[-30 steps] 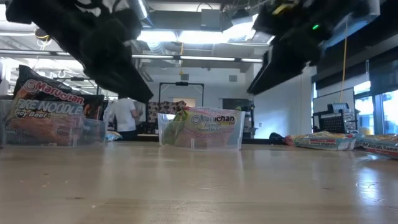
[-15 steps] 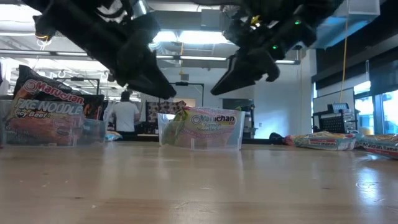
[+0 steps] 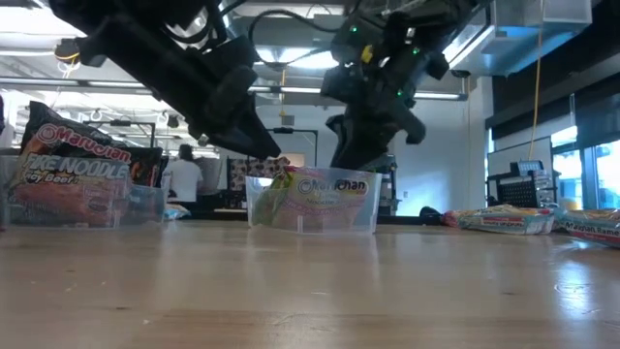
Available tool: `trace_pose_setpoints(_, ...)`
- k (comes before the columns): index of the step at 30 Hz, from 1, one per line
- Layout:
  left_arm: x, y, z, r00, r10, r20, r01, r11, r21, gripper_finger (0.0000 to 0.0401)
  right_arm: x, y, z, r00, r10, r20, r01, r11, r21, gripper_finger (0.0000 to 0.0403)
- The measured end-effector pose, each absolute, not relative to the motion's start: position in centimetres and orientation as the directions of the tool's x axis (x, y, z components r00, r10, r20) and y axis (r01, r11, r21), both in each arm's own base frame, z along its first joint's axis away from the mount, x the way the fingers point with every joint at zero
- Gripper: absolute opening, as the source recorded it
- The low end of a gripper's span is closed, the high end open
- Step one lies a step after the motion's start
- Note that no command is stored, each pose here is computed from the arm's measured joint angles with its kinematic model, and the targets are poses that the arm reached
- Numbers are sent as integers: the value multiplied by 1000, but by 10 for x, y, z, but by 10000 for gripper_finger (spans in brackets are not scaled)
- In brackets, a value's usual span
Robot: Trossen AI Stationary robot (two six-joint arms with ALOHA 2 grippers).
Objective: Sort Maruchan noodles
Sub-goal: Adjust the green noodle packs in the bin
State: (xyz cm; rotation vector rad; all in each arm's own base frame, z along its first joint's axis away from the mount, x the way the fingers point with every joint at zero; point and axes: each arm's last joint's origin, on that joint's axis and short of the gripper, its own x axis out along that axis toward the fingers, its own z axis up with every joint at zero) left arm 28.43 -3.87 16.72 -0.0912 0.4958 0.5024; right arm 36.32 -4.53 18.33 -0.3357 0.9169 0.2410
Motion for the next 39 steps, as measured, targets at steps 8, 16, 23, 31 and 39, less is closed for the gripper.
trace_pose_setpoints(8, 285, -37, 167, 760, 443, -475, -487, 873, 34, 190, 374, -53, 187, 650, -186, -737, -224, 880, -419, 4)
trace_pose_setpoints(16, 285, -38, 168, 765, 434, -476, -480, 877, 29, 190, 380, -78, 199, 720, -315, -618, -71, 853, -518, 3)
trace_pose_setpoints(23, 285, -38, 168, 768, 435, -470, -481, 877, 25, 190, 369, -66, 213, 722, -189, -665, -151, 896, -418, 2)
trace_pose_setpoints(31, 296, -41, 184, 847, 366, -386, -380, 924, 42, 190, 344, -60, 222, 605, -141, -784, -175, 936, -304, 2)
trace_pose_setpoints(39, 334, -14, 189, 779, 338, -527, -351, 933, 80, 190, 311, -75, 254, 655, -162, -738, -99, 950, -296, 2)
